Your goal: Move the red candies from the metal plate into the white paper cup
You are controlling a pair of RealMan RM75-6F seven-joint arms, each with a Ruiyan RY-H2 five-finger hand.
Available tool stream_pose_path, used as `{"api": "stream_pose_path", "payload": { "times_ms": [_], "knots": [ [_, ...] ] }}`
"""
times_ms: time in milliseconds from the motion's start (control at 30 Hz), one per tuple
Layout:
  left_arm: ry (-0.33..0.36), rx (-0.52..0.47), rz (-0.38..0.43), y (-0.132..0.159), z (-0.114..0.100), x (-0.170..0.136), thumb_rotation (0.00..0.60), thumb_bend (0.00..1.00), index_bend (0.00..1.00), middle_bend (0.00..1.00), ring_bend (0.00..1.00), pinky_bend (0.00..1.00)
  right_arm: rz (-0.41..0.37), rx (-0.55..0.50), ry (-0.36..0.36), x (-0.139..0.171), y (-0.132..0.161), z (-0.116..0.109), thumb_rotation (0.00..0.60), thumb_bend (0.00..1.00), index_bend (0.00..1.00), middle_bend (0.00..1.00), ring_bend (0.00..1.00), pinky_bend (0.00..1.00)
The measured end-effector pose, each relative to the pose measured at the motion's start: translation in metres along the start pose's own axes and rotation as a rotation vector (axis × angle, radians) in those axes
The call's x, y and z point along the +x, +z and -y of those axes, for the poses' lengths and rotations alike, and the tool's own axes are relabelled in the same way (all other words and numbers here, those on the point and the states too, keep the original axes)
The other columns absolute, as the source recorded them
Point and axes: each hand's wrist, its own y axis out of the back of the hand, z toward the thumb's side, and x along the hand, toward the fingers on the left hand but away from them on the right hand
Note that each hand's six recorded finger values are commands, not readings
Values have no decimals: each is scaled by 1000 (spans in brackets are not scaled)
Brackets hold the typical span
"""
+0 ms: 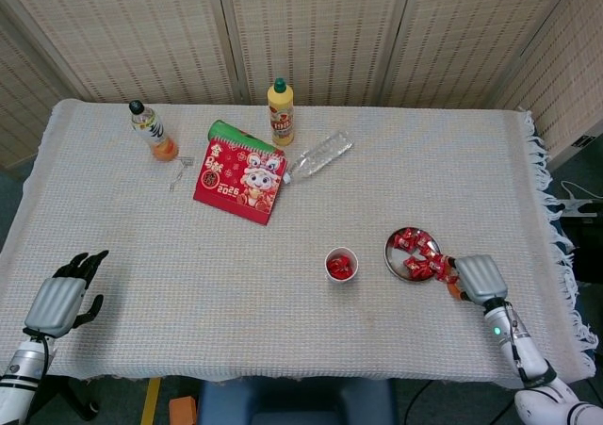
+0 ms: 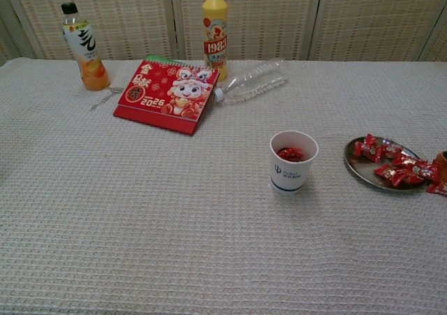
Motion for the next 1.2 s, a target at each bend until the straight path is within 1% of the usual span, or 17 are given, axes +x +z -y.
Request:
{"api": "stream_pose_path", "payload": {
  "times_ms": [233,433,600,800,933,1033,1100,1200],
  "knots": [
    [0,0,1,0,0,0,600,476,0,121,73,238,2,0,-15,-2,2,0,600,274,610,1000,924,1000],
    [2,0,0,0,0,0,600,476,0,121,73,238,0,-11,-27,0,2,-2,600,319,635,1000,926,1000],
    [2,7,2,1,0,0,600,477,0,121,73,238,-13,-40,-61,10,-4,-14,600,336,643,1000,926,1000],
    [-2,14,1,3,2,0,600,478,0,121,74,238,-89,-105,-39,29,-7,-22,600,345,643,1000,926,1000],
    [-6,16,1,4,4,1,600,478,0,121,73,238,-152,-175,-40,37,0,-30,600,345,642,1000,926,1000],
    [-5,14,1,4,3,1,600,477,0,121,73,238,-208,-239,-53,34,15,-40,600,345,636,1000,927,1000],
    [-3,11,-1,3,2,1,600,478,0,121,74,238,-247,-266,-69,25,31,-52,600,345,636,1000,927,1000],
    [0,5,-3,1,1,1,600,478,0,121,74,238,-283,-275,-101,12,51,-68,600,345,636,1000,928,1000]
  ]
}}
